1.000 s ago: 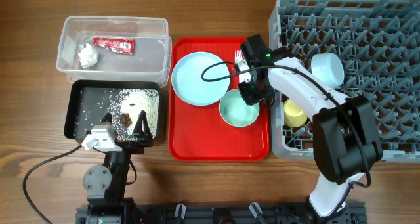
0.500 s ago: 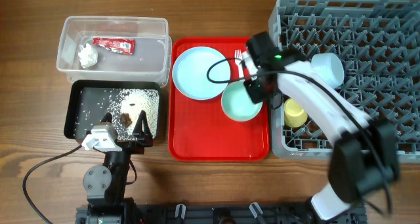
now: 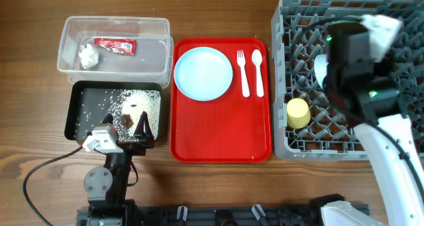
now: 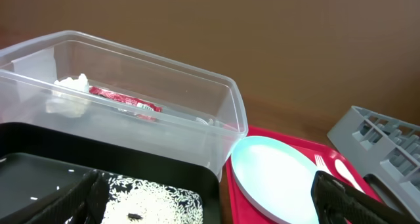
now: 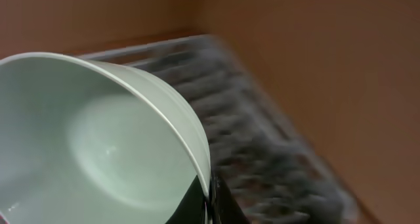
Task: Sort waste into correct bins and load items into the dishwasher rack
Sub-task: 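Place the mint-green bowl in the grey rack beside the blue bowl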
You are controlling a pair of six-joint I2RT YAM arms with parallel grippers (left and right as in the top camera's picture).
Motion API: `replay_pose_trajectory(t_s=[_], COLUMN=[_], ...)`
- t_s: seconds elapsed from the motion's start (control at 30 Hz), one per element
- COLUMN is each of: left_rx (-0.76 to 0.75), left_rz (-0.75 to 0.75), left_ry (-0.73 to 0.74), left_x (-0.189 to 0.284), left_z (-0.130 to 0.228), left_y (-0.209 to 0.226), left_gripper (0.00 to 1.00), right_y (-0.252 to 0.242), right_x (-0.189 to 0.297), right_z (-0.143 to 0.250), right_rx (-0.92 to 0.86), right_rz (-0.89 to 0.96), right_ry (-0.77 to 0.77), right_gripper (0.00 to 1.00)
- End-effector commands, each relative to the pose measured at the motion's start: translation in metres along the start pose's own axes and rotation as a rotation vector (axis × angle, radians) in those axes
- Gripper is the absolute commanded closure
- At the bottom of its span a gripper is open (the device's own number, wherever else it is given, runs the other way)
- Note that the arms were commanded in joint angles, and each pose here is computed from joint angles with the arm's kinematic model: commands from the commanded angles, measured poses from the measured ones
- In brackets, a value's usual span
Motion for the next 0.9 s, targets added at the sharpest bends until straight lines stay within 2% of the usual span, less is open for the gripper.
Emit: replay_pose_trajectory(t_s=[0.0, 0.1, 0.23, 0.33, 0.53, 0.73, 0.87], left_rx=[-0.009, -0.009, -0.009, -0.009, -0.009, -0.009, -0.009], left_rz=[0.000, 0.000, 0.000, 0.000, 0.000, 0.000, 0.000], left_ry=[0.002, 0.002, 0.002, 0.002, 0.002, 0.002, 0.002], left_x=[0.000, 0.000, 0.000, 0.000, 0.000, 0.000, 0.000], left_z=[0.002, 0.002, 0.002, 0.002, 0.002, 0.002, 0.002], left_y=[0.000, 0.000, 0.000, 0.000, 0.000, 0.000, 0.000], left_gripper=[0.00, 0.00, 0.00, 0.00, 0.00, 0.00, 0.00], right_y=[-0.044, -0.050, -0.042, -0.025, -0.015, -0.010, -0.003], right_x=[-0.027, -0.055, -0.092, -0.121, -0.162, -0.179, -0.186], right_z=[-0.006, -0.005, -0.003, 0.024, 0.053, 0.061, 0.067], right_rx=[-0.048, -0.013, 0.127, 0.232, 0.390, 0.507, 0.535], right_rz=[0.349, 0.413, 0.434, 0.384, 0.438, 0.535, 0.534], right_ry=[-0.042, -0.001, 0.056, 0.163, 0.262, 0.275, 0.285], right_gripper=[0.96, 0.96, 0.96, 0.95, 0.96, 0.96, 0.96])
Point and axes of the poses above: each gripper's point midway between its finger pads, its own x axis back along the fingers, its own y axis along the line the jaws close on, z = x × y, the point moved 4 cm from there along x, back along the fingers, and after that the axes turned 3 degrees about -x, right-handed, at the moved point
